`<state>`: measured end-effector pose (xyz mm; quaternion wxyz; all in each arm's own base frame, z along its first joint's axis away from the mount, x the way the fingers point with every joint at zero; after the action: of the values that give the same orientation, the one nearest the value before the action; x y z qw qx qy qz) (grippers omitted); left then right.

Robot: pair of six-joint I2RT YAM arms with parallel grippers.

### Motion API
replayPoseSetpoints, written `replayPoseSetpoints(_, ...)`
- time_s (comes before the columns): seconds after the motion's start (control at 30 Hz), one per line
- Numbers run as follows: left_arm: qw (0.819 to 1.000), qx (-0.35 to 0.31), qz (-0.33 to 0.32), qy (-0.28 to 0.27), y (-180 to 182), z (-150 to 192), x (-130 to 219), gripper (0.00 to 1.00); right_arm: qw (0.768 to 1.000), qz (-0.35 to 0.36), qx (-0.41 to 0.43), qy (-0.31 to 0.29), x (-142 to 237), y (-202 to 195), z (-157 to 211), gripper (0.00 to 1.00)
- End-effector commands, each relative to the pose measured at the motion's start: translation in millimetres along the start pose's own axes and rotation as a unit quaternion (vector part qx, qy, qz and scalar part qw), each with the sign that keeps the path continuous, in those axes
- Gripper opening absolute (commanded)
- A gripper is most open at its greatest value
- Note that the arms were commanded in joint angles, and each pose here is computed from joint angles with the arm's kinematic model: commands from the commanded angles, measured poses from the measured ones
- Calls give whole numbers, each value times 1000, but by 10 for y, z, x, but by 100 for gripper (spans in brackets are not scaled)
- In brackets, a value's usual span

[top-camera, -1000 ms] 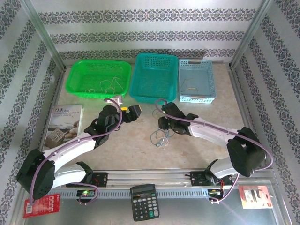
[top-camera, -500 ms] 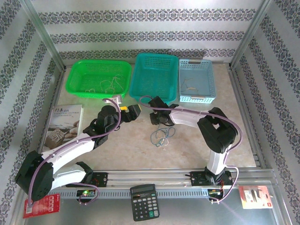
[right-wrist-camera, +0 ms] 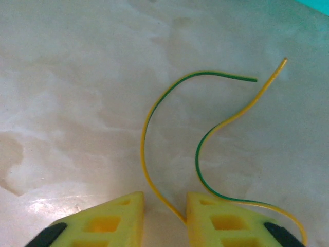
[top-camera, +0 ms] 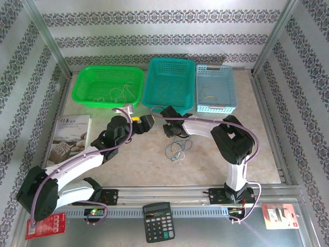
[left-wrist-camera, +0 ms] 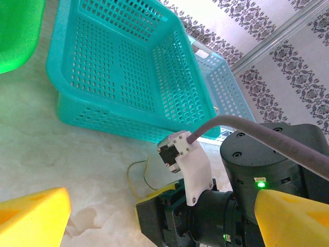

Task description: Untangle the cables

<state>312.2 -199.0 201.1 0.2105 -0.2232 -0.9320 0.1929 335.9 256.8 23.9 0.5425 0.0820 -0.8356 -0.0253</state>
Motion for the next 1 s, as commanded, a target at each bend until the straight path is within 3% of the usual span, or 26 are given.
replayPoseSetpoints(0.0,1000,8,-1,-30,9,-152,38,92,1000,13,12,18,-108,-21,125,19)
replayPoseSetpoints(0.17,999,9,0,-32,4,-165,47,92,1000,15,16,17,-100,-23,158,0)
replayPoseSetpoints(0.37,999,13,2,-33,-1,-168,47,93,1000,-13,19,-4,83,102,4,0)
replayPoseSetpoints(0.6,999,17,2,-27,4,-140,34,93,993,-108,9,-41,550,430,-283,0)
replayPoseSetpoints(0.97,1000,28,5,-10,30,-13,-6,94,959,-264,-49,-89,1306,612,-544,0)
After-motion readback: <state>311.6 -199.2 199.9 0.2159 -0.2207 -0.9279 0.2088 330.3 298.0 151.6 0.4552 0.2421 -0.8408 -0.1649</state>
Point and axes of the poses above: each hand's point on the last joint's axis, 136 mm out from that joint toward the fingers, its own x axis back along the fingers, its own y axis along the line the jaws close on, z = x × y, the point moved 1 cm from there along x, back along the fingers, and after that the axes turned 12 degrees about -x, right-handed, at the moved point
